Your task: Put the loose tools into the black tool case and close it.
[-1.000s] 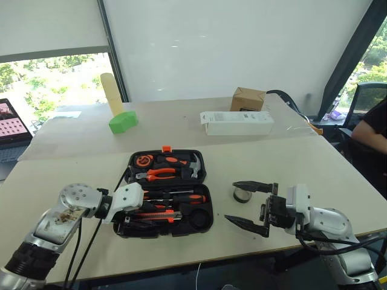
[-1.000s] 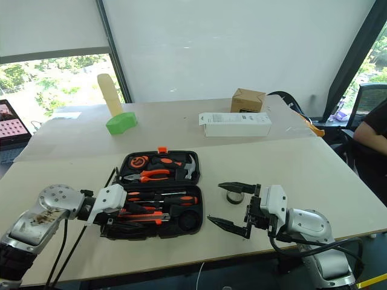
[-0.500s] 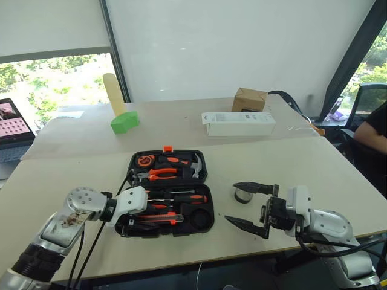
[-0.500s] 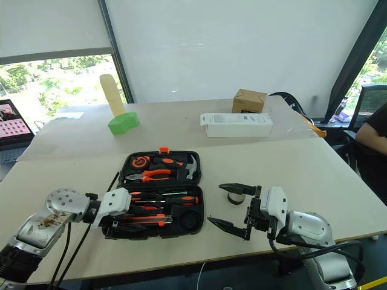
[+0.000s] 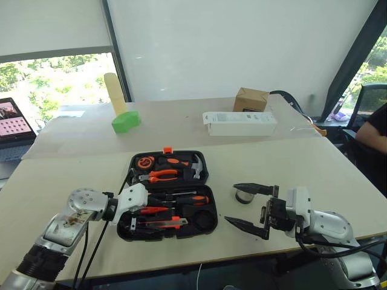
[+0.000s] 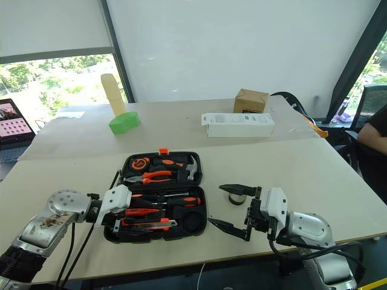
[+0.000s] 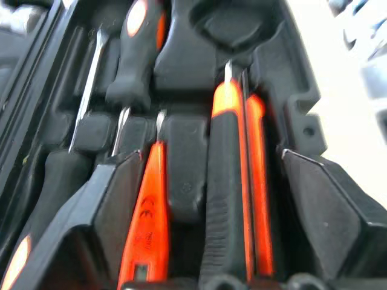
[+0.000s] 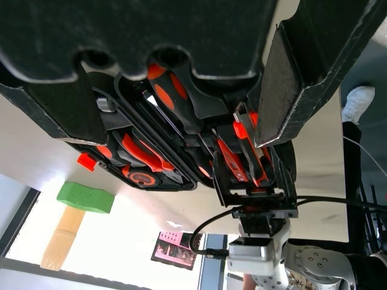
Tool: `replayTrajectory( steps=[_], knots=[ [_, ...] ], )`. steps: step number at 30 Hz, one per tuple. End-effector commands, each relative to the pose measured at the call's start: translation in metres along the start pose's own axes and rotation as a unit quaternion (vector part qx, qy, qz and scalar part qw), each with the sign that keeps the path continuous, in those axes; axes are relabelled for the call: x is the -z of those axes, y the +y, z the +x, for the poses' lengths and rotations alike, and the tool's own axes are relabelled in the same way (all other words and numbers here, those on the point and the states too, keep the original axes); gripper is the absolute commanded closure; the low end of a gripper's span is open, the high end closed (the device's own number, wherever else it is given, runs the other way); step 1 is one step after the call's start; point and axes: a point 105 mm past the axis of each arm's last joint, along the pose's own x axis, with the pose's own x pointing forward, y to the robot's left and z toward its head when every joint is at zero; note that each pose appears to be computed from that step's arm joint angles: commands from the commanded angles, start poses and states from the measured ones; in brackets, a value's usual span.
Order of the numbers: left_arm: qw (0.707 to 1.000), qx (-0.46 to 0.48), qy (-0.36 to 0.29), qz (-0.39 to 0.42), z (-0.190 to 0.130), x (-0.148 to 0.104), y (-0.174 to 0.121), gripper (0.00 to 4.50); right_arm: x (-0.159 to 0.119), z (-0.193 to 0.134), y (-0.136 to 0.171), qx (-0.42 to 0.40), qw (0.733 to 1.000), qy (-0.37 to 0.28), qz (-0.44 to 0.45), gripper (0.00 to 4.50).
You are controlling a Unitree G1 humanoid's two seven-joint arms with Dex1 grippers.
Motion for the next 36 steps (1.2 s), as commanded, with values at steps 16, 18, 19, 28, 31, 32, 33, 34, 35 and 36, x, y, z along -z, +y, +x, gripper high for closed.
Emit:
replayTrajectory(
  steps=[16,18,19,28,31,32,33,34,35,36],
  knots=[
    [0.998,-0.01,0.011,0.058,-0.033,0.011,-0.003,4.3,-0.005,0.004,-0.001,0.0,1.0,-0.014,-0.014,0.0],
    [0.998,-0.036,0.017,0.057,-0.026,0.018,0.002,4.43,-0.005,0.005,-0.002,-0.001,1.0,-0.015,-0.014,0.0],
    [0.997,-0.04,0.022,0.061,-0.023,0.022,0.002,4.43,-0.005,0.006,-0.002,-0.001,1.0,-0.016,-0.014,0.0],
    [0.996,-0.022,0.067,0.05,-0.004,0.05,-0.01,4.43,-0.006,0.006,-0.003,-0.003,1.0,-0.015,-0.016,0.0],
    [0.994,-0.023,0.098,0.045,-0.001,0.063,-0.014,4.43,-0.006,0.005,-0.004,0.0,1.0,-0.015,-0.017,0.0],
    [0.994,-0.02,0.099,0.051,0.001,0.063,-0.015,4.43,-0.006,0.005,-0.005,0.001,1.0,-0.015,-0.017,0.0],
    [0.993,-0.025,0.106,0.052,0.003,0.065,-0.015,4.43,-0.006,0.004,-0.005,0.003,1.0,-0.014,-0.018,0.0],
    [0.992,-0.027,0.108,0.056,0.006,0.065,-0.016,4.43,-0.005,0.004,-0.005,0.003,1.0,-0.013,-0.018,0.0],
    [0.991,-0.031,0.116,0.061,0.008,0.066,-0.016,4.43,-0.005,0.003,-0.006,0.005,1.0,-0.013,-0.018,0.0],
    [0.988,-0.034,0.131,0.07,0.008,0.07,-0.016,4.43,-0.005,0.003,-0.006,0.006,1.0,-0.012,-0.02,0.0]
  ],
)
